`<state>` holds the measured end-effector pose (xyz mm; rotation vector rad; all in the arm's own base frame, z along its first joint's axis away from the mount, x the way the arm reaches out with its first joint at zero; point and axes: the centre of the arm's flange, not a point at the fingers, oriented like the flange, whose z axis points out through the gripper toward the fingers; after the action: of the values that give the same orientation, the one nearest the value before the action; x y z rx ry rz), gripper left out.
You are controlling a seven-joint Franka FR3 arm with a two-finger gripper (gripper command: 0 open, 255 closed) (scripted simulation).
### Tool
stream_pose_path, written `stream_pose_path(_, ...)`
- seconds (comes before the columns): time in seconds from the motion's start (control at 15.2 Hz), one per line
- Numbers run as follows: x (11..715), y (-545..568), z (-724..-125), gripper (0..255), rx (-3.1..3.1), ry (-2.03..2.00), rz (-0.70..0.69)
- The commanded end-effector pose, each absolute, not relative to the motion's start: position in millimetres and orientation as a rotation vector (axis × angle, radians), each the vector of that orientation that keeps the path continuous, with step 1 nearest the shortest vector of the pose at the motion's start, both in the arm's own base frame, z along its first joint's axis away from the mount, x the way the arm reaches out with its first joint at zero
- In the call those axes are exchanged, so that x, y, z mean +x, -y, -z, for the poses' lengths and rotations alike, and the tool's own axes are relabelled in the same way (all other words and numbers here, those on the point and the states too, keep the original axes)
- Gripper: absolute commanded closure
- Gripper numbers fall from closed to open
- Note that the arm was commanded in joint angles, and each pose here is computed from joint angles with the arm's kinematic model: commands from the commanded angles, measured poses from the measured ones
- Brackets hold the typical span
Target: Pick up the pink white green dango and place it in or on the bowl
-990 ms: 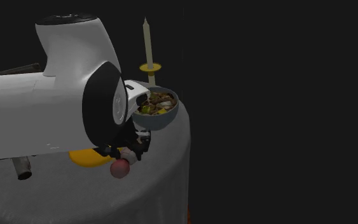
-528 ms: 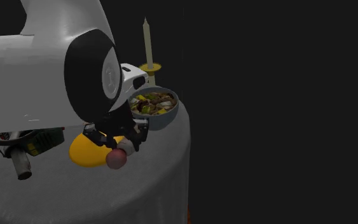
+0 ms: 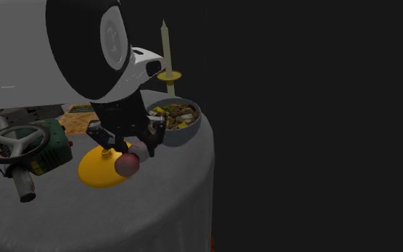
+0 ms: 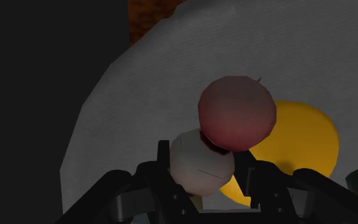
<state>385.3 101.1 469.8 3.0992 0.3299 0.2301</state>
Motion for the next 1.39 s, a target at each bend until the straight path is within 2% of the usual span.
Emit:
stream_pose_path(0.0,383.8,-101.7,-480.2,255,3.099,-0.330,-0.230)
stream_pose_path(0.66,383.8,-101.7,-531.7,255,3.099,-0.330,-0.230)
stream_pose_path(1.32,514.5,-83.8,-535.6,255,3.099,-0.330,-0.230)
